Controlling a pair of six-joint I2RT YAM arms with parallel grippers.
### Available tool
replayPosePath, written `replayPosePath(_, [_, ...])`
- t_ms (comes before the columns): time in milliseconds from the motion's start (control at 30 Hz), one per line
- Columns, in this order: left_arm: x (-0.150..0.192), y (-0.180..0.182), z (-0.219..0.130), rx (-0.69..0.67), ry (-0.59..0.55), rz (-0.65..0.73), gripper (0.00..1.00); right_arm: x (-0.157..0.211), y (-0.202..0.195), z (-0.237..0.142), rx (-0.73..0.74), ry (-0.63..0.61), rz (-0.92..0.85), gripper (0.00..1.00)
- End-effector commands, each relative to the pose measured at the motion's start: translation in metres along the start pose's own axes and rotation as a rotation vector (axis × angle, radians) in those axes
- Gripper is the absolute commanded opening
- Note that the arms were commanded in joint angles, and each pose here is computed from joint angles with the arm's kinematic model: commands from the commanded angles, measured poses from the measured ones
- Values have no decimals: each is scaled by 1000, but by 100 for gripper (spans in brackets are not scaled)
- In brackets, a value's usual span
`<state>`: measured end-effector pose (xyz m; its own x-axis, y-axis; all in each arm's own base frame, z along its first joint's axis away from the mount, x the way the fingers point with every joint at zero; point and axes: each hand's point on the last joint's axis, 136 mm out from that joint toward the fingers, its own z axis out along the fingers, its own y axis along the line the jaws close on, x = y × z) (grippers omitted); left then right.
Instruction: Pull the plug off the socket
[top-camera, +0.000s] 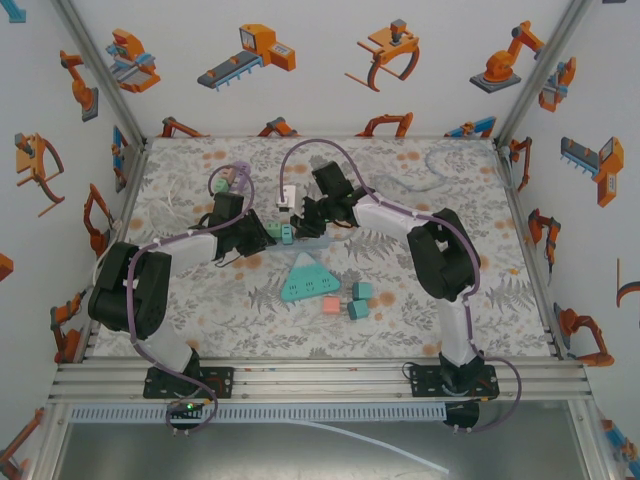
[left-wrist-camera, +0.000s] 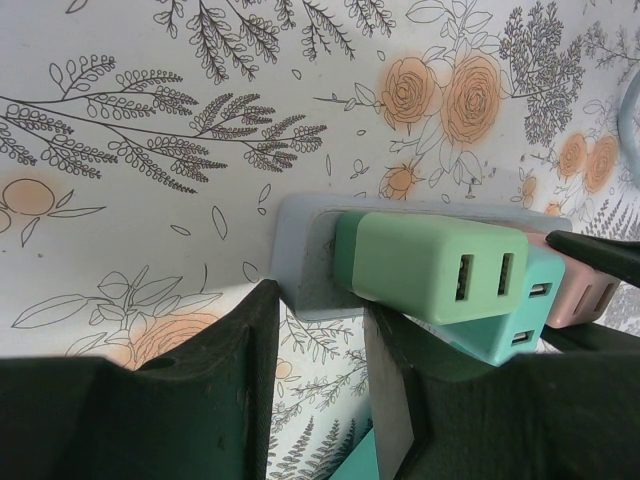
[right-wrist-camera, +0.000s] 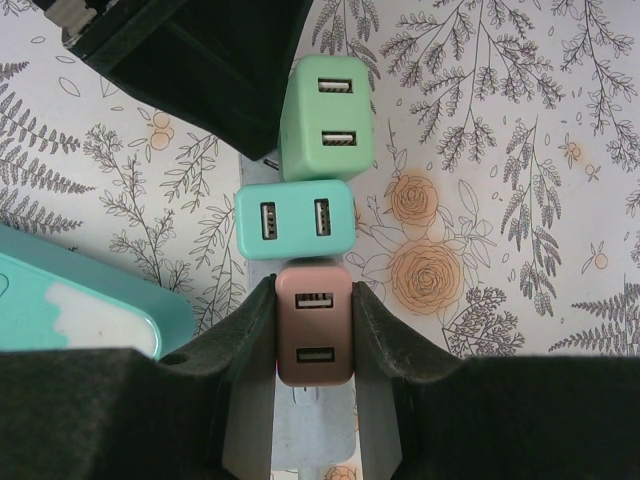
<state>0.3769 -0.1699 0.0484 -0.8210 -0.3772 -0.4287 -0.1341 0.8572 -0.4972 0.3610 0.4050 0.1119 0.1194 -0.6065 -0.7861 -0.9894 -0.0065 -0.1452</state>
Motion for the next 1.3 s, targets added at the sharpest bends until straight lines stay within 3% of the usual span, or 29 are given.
replayPosePath(0, [53,95,21,-365,108,42,38,-51,3,-33,50,-24,-160,7])
replayPosePath(533, [54,99,22,-379,106,38,38,-78,5,-50,48,-92,-104,6])
replayPosePath(1267, [56,104,25,-395,106,39,37,-92,5,-61,53,-25,-107,0])
